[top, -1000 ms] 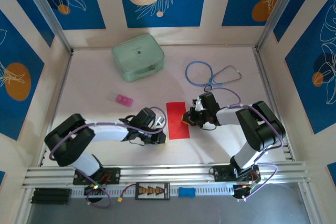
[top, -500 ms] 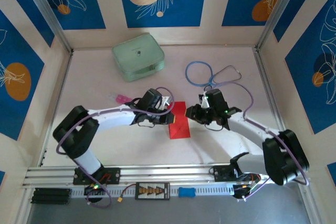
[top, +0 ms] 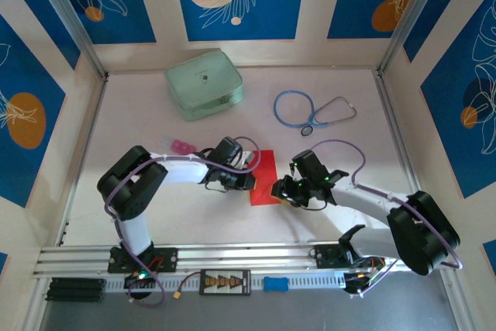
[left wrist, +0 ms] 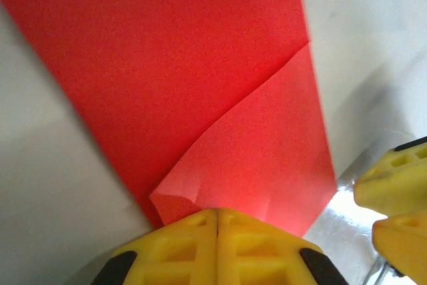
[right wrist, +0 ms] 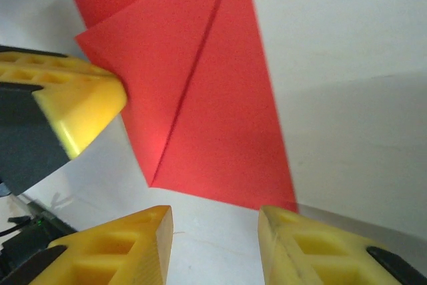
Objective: Fold a paper plane with a square sheet of paper (pick it up from the middle)
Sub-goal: Turn over the paper at the center of the table.
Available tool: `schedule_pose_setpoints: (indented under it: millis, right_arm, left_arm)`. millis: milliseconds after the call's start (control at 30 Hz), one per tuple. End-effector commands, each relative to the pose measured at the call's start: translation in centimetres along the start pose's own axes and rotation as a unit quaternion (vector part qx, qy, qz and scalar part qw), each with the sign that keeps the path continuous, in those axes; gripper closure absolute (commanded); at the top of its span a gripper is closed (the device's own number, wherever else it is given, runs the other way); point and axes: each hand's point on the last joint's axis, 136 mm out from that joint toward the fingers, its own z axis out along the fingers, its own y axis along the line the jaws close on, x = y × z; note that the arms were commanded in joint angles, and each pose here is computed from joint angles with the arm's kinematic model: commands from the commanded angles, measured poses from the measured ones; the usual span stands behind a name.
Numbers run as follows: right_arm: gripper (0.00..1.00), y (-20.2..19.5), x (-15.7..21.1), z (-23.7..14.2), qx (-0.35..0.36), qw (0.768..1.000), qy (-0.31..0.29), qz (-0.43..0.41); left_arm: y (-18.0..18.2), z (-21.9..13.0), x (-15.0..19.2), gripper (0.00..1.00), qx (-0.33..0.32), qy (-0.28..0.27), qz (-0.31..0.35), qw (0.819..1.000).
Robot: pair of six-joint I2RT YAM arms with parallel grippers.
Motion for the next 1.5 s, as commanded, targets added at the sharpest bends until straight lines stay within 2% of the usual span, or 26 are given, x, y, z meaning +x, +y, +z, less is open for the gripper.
schedule_pose_setpoints:
  millis: [0, 400, 700, 833, 1200, 1467]
  right_arm:
    - [0.61, -0.3, -0.3, 0.2, 0.025, 1.0, -0.001, 0.013]
    - [0.6, -0.2, -0.7, 1.3, 0.004, 1.0, 0.009, 0.017]
    - [0.57, 2.7, -2.2, 1.4, -0.054, 0.998, 0.007, -0.014]
    - [0.56, 3.3, -2.8, 1.8, -0.066, 0.997, 0.014, -0.026]
    - [0.54, 3.5, -5.6, 2.0, -0.077, 0.996, -0.025, -0.039]
    - [0.54, 3.3, -6.2, 2.7, -0.096, 0.995, -0.014, -0.038]
  left_arm:
    - [2.2, 0.7, 1.6, 0.99, -0.018, 0.019, -0.005, 1.0]
    - [2.7, 0.9, 1.8, 1.0, -0.032, 0.027, -0.012, 0.999]
    - [2.8, 0.6, 1.4, 1.0, -0.042, 0.021, -0.012, 0.999]
    - [2.8, 0.7, 1.6, 1.0, -0.032, 0.015, -0.02, 0.999]
    - [2.9, 1.0, 1.4, 1.0, -0.022, -0.003, -0.023, 0.999]
    - [3.1, 1.7, 1.6, 1.0, -0.006, -0.011, -0.022, 1.0]
